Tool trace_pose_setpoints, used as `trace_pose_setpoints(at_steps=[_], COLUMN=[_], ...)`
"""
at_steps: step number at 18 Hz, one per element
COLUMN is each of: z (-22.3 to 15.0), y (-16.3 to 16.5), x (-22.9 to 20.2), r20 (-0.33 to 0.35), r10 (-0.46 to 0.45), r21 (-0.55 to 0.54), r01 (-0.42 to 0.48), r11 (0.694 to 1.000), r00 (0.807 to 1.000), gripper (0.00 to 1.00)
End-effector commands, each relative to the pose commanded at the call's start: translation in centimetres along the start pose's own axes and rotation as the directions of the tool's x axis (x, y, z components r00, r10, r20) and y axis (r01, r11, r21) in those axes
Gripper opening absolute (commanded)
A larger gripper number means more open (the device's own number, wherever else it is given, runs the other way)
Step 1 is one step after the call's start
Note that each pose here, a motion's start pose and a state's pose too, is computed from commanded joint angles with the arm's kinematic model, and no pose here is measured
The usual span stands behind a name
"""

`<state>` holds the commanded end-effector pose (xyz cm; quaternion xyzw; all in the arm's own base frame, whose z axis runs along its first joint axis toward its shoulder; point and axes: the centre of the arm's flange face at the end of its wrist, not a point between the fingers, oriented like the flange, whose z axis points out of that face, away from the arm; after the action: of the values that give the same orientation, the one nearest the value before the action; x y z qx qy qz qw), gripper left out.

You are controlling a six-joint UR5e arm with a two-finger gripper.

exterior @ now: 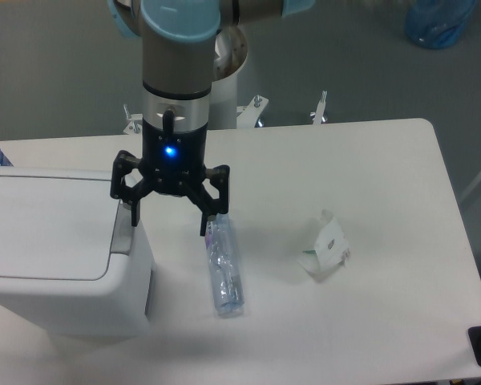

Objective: Open the trash can
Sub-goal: 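Lower the gripper onto the lid's raised tab beside the bottle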

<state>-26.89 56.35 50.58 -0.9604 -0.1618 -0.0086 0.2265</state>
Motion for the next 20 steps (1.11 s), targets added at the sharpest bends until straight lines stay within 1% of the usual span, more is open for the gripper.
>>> trace_pose_setpoints(at_steps=[6, 20], z=[0.8, 1.2], y=[-0.1, -0.1], x=[0.5, 0.6], r20=[-0.008, -0.011], r10=[0.006, 0.007], r21=[-0.011, -0.017], r01=[-0.006, -0.007], r11=[1.000, 1.000], r00=[1.000, 1.000], gripper=[1.00, 1.00])
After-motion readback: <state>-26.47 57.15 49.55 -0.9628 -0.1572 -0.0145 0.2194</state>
